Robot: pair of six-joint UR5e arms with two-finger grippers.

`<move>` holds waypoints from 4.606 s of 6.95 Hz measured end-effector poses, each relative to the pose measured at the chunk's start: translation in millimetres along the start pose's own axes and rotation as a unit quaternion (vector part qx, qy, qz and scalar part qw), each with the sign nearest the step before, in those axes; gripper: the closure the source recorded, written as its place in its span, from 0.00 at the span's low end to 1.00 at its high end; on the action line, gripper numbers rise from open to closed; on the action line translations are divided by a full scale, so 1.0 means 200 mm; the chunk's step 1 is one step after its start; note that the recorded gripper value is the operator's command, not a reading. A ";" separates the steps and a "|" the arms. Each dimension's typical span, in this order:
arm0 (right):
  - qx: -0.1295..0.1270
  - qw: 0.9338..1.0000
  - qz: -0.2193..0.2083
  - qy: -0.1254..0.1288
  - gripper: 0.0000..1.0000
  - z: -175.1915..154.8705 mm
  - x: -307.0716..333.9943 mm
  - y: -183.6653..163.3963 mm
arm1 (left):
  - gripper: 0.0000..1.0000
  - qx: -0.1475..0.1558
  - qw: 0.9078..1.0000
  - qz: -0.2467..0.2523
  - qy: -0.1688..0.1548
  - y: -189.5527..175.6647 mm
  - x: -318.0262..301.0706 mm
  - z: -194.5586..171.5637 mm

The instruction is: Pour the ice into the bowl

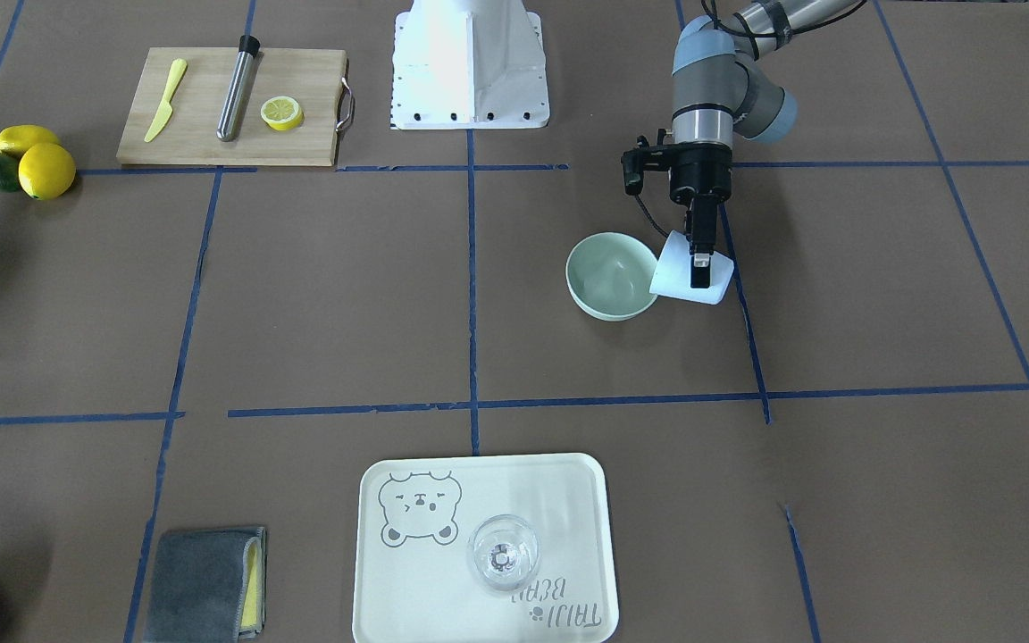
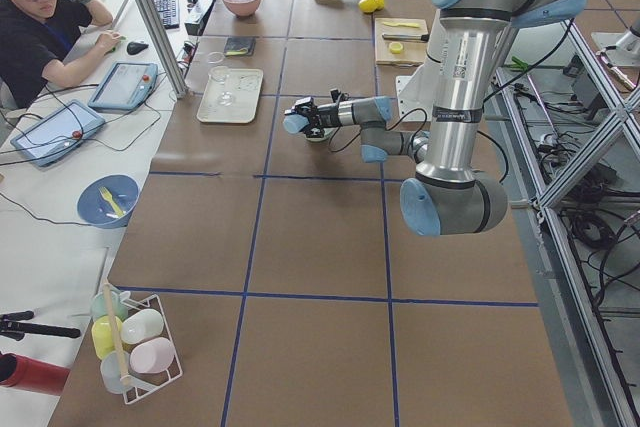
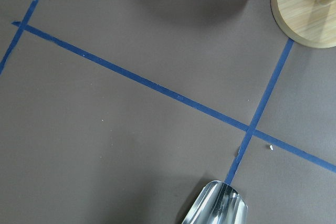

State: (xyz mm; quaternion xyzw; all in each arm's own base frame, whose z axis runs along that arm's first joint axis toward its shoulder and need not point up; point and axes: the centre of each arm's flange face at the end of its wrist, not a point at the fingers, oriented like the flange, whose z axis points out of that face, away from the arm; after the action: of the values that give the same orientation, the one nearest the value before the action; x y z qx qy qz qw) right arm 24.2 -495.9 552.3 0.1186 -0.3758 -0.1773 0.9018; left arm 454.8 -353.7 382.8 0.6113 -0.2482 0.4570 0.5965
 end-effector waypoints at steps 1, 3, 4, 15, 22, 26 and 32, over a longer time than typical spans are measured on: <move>0.000 1.000 0.000 0.000 0.00 0.00 0.00 0.00 | 1.00 -0.002 1.000 0.022 -0.004 -0.02 0.01 -0.02; 0.001 1.000 -0.001 0.000 0.00 0.00 0.00 0.00 | 1.00 -0.006 0.999 0.050 -0.009 -0.04 0.04 -0.06; 0.001 1.000 -0.001 0.000 0.00 0.00 0.00 0.00 | 1.00 -0.005 0.998 0.054 -0.010 -0.06 0.05 -0.08; 0.000 1.000 0.004 -0.001 0.00 0.00 0.01 0.04 | 1.00 0.011 0.997 0.060 -0.037 -0.12 -0.01 -0.18; 0.001 1.000 0.005 -0.006 0.00 0.00 0.01 0.05 | 1.00 0.146 0.800 -0.582 -0.018 -0.13 0.02 -0.47; 0.003 1.000 0.004 -0.006 0.00 -0.01 0.01 0.05 | 1.00 0.149 0.605 -0.782 0.031 -0.14 0.02 -0.52; 0.003 1.000 0.005 -0.006 0.00 -0.01 0.01 0.05 | 1.00 0.123 0.562 -0.814 0.074 0.35 0.24 -0.45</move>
State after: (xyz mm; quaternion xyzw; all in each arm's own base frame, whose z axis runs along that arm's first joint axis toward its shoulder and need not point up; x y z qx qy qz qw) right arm 30.3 -487.8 555.8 0.1186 -0.3821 -0.1719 0.9002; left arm 392.8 -266.9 447.7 0.5858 0.4587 -0.1529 0.6505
